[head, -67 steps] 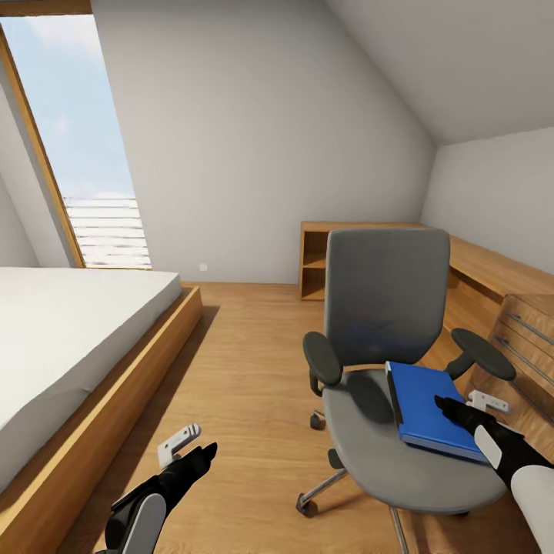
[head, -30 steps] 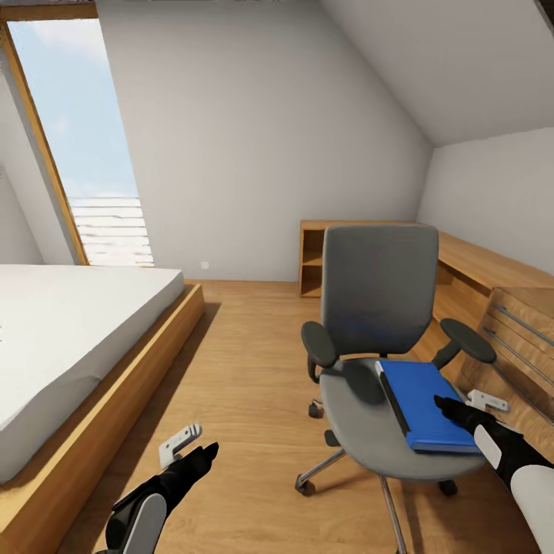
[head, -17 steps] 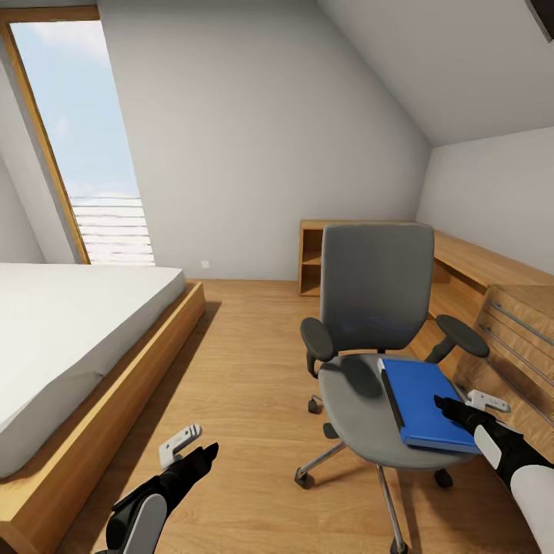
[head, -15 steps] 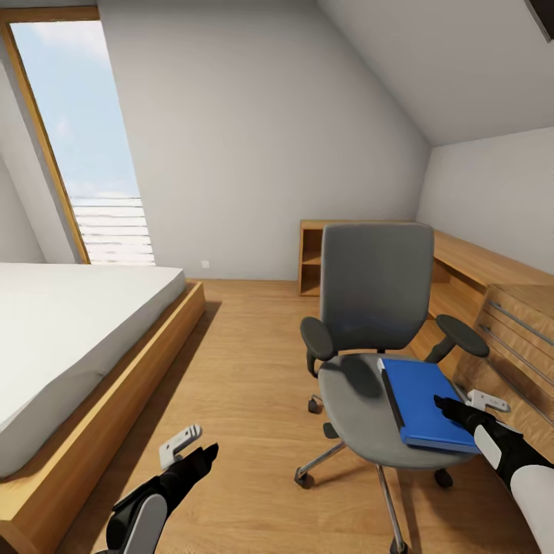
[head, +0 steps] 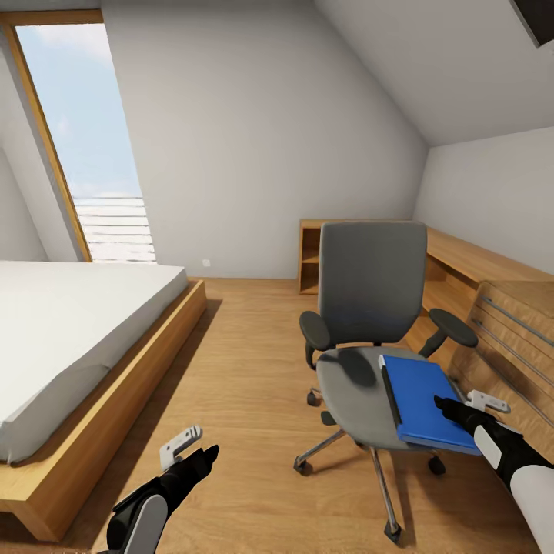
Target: In the bedroom, organize the workspace by keeping the computer under the desk, ensuring the monitor is on the desk, placing the keyboard on the desk next to the monitor, placing the mouse on the desk next to the keyboard, moving the folder from the swivel chair onto the desk next to the mouse, stacking the notebook on top of the folder with the pen on top of the notebook, and positioning the swivel chair next to the desk.
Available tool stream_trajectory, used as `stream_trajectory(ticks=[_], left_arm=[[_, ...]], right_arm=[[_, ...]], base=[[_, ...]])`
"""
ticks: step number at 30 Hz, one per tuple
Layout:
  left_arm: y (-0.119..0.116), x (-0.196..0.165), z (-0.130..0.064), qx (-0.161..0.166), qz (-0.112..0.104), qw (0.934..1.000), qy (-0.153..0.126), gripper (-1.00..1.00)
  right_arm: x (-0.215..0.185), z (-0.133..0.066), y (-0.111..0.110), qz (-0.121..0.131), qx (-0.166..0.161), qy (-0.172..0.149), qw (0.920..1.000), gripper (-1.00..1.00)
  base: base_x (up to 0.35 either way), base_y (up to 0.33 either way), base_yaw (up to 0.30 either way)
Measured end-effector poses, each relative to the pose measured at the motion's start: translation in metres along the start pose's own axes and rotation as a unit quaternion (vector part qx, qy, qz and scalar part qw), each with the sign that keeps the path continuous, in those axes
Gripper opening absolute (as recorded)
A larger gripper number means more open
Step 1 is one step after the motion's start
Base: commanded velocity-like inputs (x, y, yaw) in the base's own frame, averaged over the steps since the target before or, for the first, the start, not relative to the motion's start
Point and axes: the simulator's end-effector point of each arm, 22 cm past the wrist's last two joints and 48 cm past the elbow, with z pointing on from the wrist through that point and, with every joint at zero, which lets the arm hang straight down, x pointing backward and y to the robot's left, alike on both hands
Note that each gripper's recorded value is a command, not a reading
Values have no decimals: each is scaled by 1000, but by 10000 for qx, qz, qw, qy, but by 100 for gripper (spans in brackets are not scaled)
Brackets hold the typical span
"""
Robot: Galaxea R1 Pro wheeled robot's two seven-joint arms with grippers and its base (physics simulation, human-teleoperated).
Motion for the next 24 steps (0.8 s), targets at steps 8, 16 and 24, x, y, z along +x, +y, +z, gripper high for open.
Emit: stream_trajectory(ticks=[8, 16, 24], left_arm=[[0, 0, 0, 1, -1, 10000, 1, 100], [0, 0, 0, -1, 0, 10000, 7, 100], [0, 0, 0, -2, -1, 10000, 5, 100]], right_arm=[[0, 0, 0, 0, 0, 0, 10000, 100], [8, 0, -2, 13, 22, 78, 10000, 100], [11, 0, -2, 29, 23, 114, 9999, 100]], base=[[-16, 0, 0], [-205, 0, 0], [-34, 0, 0]])
